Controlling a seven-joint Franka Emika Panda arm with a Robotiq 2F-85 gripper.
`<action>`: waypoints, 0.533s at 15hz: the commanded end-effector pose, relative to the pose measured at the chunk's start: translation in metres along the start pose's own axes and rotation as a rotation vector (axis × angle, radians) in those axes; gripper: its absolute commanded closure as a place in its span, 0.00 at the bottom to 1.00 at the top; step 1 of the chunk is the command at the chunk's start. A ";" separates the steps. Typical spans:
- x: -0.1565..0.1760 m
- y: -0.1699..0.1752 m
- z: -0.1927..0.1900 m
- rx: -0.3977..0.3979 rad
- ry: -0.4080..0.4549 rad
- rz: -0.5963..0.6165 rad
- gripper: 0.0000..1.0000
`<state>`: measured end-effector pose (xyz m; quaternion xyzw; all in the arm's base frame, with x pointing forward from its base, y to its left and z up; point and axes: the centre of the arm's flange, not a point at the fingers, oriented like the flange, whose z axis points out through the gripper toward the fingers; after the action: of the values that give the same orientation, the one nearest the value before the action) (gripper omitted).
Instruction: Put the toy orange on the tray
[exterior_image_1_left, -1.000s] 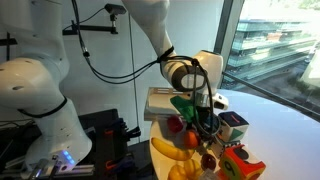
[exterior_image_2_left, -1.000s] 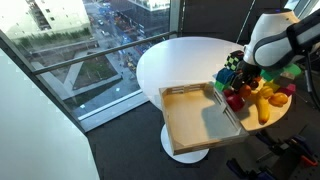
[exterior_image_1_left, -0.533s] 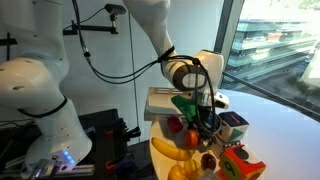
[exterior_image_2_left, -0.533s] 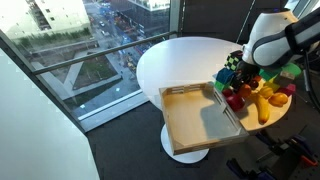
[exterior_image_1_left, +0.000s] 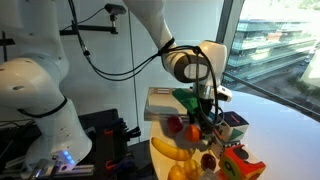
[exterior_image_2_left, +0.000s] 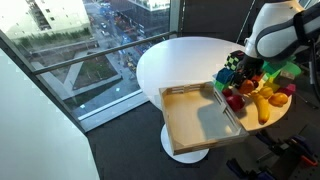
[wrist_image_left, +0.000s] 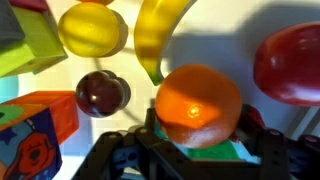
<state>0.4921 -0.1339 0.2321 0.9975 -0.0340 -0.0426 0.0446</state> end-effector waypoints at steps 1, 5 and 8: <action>0.001 -0.006 -0.032 0.015 0.001 0.018 0.47; 0.009 -0.020 -0.052 0.016 0.000 0.020 0.47; 0.019 -0.035 -0.063 0.014 0.007 0.025 0.47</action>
<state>0.5053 -0.1080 0.2728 0.9979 -0.0320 -0.0383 0.0413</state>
